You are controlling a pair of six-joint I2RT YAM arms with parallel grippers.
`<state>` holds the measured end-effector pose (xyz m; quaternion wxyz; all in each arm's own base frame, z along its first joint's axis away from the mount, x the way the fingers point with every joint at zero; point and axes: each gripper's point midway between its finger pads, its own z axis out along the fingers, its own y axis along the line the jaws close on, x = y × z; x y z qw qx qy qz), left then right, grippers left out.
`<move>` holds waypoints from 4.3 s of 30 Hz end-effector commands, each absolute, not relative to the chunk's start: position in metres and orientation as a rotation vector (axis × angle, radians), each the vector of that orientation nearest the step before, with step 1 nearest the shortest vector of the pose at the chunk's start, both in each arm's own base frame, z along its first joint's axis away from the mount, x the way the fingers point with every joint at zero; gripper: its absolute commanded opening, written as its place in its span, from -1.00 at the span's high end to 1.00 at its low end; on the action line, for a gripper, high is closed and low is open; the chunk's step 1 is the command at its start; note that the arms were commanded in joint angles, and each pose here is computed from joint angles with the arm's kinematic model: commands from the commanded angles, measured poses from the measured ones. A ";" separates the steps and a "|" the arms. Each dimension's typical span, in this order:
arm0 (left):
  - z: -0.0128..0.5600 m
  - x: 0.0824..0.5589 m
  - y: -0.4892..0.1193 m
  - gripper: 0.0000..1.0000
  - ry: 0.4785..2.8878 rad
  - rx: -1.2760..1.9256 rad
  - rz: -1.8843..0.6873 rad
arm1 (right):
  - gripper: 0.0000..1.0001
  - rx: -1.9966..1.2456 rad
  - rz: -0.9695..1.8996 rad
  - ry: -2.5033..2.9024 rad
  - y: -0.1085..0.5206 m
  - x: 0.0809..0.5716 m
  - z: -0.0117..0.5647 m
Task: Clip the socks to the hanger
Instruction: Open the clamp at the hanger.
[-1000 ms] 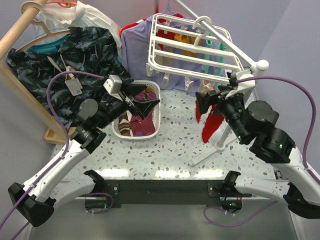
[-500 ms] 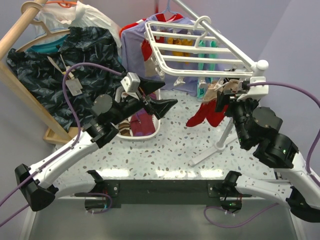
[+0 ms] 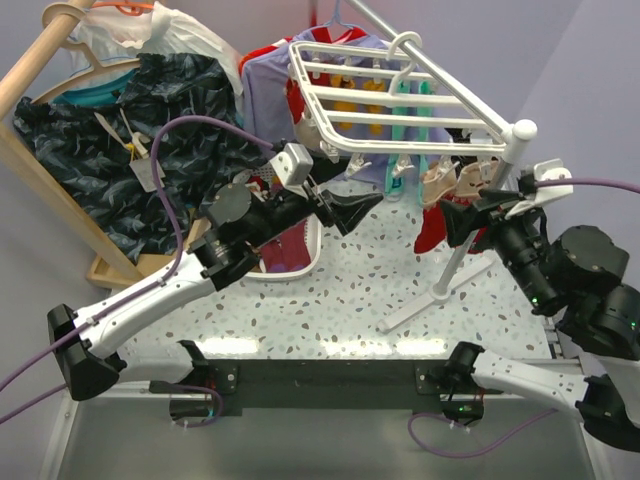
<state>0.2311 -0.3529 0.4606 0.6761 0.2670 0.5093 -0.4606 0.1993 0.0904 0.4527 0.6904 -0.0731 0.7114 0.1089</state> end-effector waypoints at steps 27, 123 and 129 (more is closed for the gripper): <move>0.484 0.220 -0.363 -0.65 1.058 0.608 -0.922 | -0.16 -0.171 0.378 1.358 0.150 0.228 0.519; 0.471 0.249 -0.418 0.93 0.865 0.699 -0.809 | -0.11 -0.229 0.488 1.527 0.174 0.221 0.489; 0.469 0.246 -0.418 0.99 0.896 0.706 -0.835 | -0.15 -0.217 0.470 1.509 0.176 0.227 0.491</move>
